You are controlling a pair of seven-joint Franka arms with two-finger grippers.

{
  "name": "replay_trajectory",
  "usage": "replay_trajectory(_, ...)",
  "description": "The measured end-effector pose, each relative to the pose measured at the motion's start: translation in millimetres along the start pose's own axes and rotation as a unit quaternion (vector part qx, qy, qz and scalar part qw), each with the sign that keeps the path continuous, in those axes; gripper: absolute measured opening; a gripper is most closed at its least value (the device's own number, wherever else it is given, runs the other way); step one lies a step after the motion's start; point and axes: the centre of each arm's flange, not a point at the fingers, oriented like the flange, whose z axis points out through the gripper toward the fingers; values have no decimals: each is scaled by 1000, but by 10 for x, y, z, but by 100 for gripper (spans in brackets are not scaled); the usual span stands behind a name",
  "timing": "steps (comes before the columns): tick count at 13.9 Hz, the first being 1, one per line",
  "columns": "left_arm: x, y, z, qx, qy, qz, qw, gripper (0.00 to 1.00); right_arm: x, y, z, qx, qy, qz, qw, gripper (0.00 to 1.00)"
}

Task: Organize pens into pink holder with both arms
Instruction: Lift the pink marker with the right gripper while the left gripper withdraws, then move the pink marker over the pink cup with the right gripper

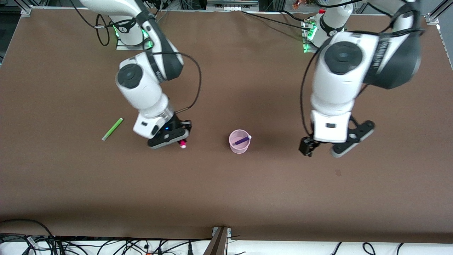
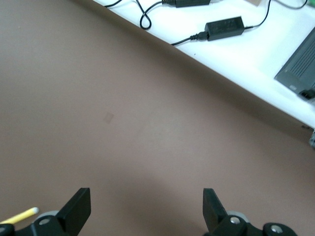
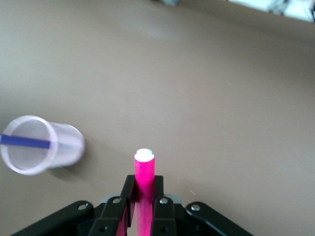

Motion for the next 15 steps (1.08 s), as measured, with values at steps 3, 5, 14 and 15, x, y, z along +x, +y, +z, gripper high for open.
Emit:
replay_trajectory(3, 326, -458, 63, -16, -42, 62, 997, 100, 40, -344, 74, 1, 30, -7, 1000, 17)
replay_trajectory(5, 527, -816, 157, -27, -66, 108, 992, 100, 189, -533, 77, 7, 50, -1, 999, 17)
replay_trajectory(14, 488, -1710, 588, -46, -117, 281, 951, 100, 476, -1616, 722, 10, 149, -12, 989, 17)
replay_trajectory(15, 494, -1761, 626, -47, -118, 293, 948, 100, 458, -1636, 797, 10, 154, -11, 988, 17)
